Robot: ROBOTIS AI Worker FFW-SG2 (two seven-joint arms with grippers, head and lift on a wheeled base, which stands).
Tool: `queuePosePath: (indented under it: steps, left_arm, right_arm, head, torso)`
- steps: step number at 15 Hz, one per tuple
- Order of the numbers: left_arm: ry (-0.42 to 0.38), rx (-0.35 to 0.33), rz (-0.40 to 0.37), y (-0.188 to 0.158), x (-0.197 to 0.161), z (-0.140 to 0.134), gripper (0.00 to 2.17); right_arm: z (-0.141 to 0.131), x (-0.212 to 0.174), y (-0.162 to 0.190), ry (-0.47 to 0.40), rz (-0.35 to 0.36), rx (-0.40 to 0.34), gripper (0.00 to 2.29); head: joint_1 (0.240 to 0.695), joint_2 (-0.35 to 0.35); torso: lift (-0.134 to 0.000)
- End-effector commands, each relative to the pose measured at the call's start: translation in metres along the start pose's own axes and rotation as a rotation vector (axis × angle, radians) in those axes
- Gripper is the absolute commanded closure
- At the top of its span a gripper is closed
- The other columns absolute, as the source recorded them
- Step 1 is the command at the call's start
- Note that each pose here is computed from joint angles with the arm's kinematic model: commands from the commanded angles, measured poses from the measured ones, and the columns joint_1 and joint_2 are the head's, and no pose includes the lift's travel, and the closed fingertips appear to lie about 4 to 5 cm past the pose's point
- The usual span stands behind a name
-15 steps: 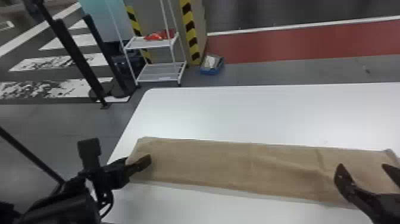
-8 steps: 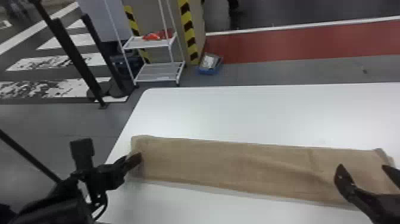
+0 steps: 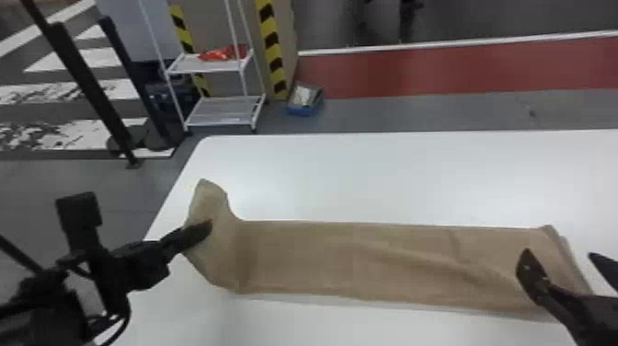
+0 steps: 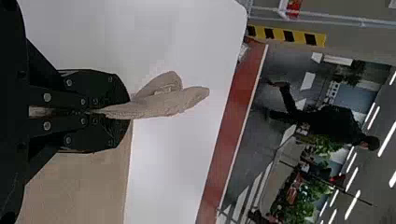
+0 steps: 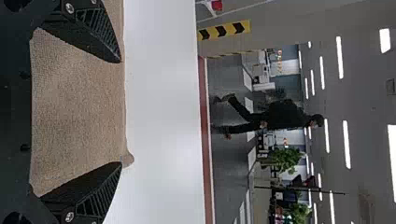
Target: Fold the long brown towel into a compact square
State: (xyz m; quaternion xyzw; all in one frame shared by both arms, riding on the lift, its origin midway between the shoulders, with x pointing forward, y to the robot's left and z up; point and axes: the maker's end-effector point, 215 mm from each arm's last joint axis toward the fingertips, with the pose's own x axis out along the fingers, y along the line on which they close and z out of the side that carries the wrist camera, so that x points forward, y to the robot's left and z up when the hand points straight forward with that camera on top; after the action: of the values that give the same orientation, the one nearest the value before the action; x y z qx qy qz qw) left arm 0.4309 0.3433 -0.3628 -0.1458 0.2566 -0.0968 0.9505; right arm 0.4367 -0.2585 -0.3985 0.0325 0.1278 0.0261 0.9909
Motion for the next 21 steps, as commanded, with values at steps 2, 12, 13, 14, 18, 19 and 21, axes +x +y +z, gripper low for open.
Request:
queuePosePath:
  steps: [2, 12, 13, 14, 18, 19, 21]
  left_arm:
    - [0.066, 0.087, -0.116, -0.103, 0.015, 0.001, 2.15]
    - [0.158, 0.349, -0.218, -0.270, 0.077, -0.028, 2.15]
    - [0.174, 0.367, -0.227, -0.281, 0.082, -0.037, 2.15]
    - [0.190, 0.385, -0.238, -0.292, 0.086, -0.047, 2.15]
    - [0.138, 0.490, -0.259, -0.340, 0.108, -0.064, 0.57]
    - [0.131, 0.500, -0.258, -0.344, 0.112, -0.067, 0.00]
    - [0.127, 0.496, -0.273, -0.349, 0.111, -0.068, 0.00]
  right_arm:
    - [0.011, -0.012, -0.036, -0.021, -0.053, 0.035, 0.10]
    - [0.026, -0.035, -0.092, -0.057, -0.128, 0.098, 0.10]
    - [0.025, -0.034, -0.091, -0.055, -0.125, 0.099, 0.10]
    - [0.025, -0.033, -0.089, -0.056, -0.117, 0.100, 0.10]
    - [0.022, -0.031, -0.088, -0.053, -0.113, 0.102, 0.10]
    - [0.022, -0.031, -0.087, -0.053, -0.108, 0.102, 0.10]
    - [0.022, -0.031, -0.086, -0.051, -0.105, 0.102, 0.10]
  head:
    - [0.695, 0.077]
    - [0.695, -0.308]
    - [0.695, -0.337]
    - [0.695, -0.348]
    - [0.695, -0.350]
    - [0.695, -0.350]
    - [0.695, -0.350]
  torso:
    - [-0.123]
    - [-0.123]
    - [-0.123]
    - [-0.123]
    - [-0.123]
    - [-0.123]
    - [-0.123]
